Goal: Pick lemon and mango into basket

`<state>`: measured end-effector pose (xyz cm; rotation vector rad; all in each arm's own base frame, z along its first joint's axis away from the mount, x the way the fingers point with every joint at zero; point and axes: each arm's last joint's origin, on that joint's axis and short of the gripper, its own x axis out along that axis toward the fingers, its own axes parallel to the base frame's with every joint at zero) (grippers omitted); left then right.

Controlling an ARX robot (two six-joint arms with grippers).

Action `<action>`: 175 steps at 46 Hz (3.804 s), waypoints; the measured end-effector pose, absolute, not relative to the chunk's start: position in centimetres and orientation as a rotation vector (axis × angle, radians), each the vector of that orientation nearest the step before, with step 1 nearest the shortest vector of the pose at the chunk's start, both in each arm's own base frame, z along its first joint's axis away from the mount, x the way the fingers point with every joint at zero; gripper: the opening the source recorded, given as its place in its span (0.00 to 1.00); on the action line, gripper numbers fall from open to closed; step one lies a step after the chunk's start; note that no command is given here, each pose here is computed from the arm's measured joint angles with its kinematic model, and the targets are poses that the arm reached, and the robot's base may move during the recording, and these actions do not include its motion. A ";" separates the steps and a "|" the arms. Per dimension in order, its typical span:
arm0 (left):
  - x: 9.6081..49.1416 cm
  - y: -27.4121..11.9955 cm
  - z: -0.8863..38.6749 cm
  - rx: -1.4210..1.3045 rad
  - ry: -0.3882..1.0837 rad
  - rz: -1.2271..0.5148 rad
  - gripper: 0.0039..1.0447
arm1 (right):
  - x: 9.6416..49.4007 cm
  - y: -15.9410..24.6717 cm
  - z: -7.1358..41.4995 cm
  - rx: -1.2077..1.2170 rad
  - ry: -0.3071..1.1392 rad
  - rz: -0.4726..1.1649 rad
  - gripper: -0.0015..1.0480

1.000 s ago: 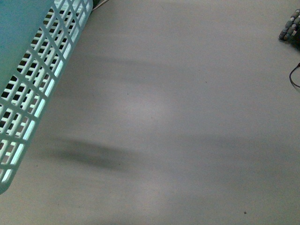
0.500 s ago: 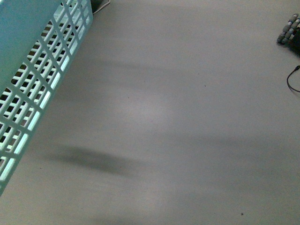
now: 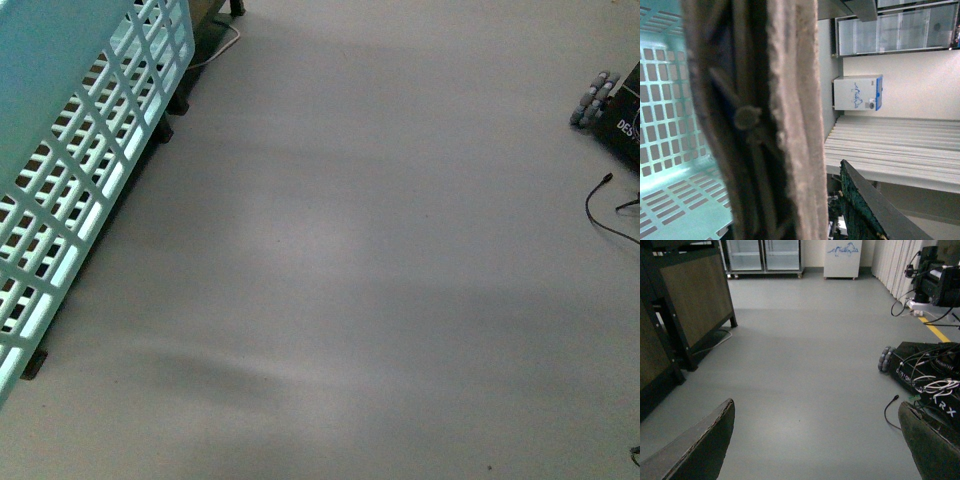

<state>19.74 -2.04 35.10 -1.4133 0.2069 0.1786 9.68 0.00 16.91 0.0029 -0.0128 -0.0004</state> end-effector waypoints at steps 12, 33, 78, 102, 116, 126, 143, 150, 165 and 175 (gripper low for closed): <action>19.7 -2.0 35.1 -1.413 0.207 0.179 0.26 | 9.7 0.0 16.9 0.003 -0.013 0.000 0.92; 19.7 -2.0 35.1 -1.414 0.207 0.178 0.26 | 9.7 0.0 16.9 0.003 -0.013 0.000 0.92; 19.6 -2.1 35.3 -1.414 0.205 0.168 0.26 | 9.7 0.0 16.9 0.003 -0.013 -0.005 0.92; 19.6 -2.1 35.3 -1.415 0.207 0.172 0.26 | 9.7 0.0 16.9 0.003 -0.013 -0.002 0.92; 19.6 -2.1 35.3 -1.416 0.209 0.169 0.26 | 9.7 0.0 16.9 0.003 -0.013 0.000 0.92; 19.6 -2.1 35.3 -1.414 0.207 0.172 0.26 | 9.7 0.0 16.9 0.003 -0.013 -0.001 0.92; 19.6 -2.1 35.3 -1.415 0.208 0.171 0.26 | 9.7 0.0 16.9 0.003 -0.013 -0.001 0.92; 19.6 -2.1 35.3 -1.413 0.207 0.172 0.26 | 9.7 0.0 16.9 0.003 -0.013 0.000 0.92; 19.6 -2.1 35.3 -1.413 0.206 0.172 0.26 | 9.7 0.0 16.9 0.002 -0.013 -0.002 0.92; 19.6 -2.1 35.3 -1.412 0.207 0.171 0.26 | 9.7 0.0 16.9 0.002 -0.013 0.000 0.92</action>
